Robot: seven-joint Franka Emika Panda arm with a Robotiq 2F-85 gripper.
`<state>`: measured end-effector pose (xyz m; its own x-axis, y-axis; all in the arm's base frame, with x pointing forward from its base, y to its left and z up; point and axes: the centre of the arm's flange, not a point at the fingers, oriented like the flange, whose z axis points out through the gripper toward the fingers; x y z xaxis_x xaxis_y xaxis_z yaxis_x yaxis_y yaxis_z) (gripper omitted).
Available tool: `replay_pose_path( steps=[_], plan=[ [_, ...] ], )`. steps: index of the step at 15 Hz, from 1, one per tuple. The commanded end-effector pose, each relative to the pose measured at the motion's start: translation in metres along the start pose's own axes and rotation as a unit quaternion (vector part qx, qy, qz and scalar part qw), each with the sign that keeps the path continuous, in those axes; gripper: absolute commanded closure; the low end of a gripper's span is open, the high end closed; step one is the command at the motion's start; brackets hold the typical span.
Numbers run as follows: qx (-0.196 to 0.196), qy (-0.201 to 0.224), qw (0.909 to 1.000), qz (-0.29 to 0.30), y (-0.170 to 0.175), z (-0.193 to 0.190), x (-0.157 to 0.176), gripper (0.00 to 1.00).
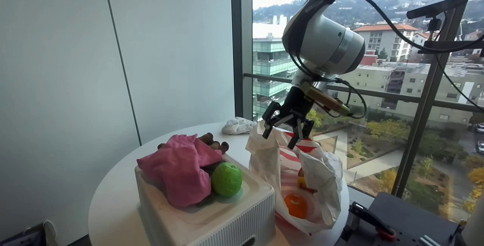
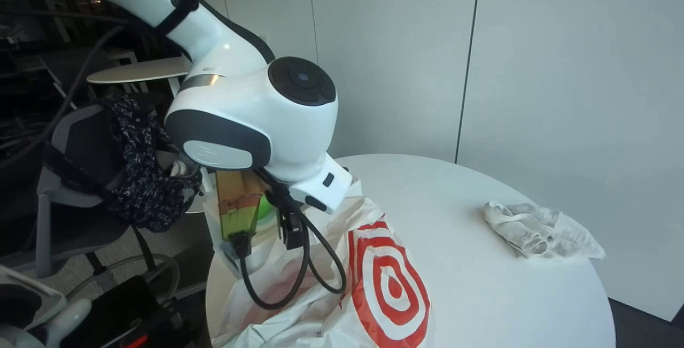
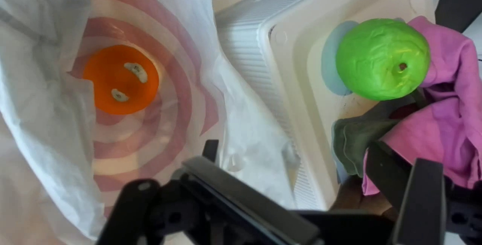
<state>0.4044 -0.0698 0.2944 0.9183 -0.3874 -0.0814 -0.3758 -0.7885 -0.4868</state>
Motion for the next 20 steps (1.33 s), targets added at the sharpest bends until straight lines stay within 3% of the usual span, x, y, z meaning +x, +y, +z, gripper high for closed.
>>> replay_pose_path(
  steps=[1,6,10,14,20],
  plan=[
    [0.008,0.003,0.9995,0.029,0.015,-0.016,-0.015,0.00],
    [-0.016,-0.033,0.9984,0.043,0.031,0.029,-0.012,0.00],
    [-0.063,-0.026,0.9968,0.041,0.037,0.077,0.003,0.00],
    [-0.142,-0.006,0.9881,0.059,0.051,0.121,0.013,0.00],
    [-0.192,-0.015,0.9779,0.081,0.072,0.155,-0.002,0.00]
  ],
)
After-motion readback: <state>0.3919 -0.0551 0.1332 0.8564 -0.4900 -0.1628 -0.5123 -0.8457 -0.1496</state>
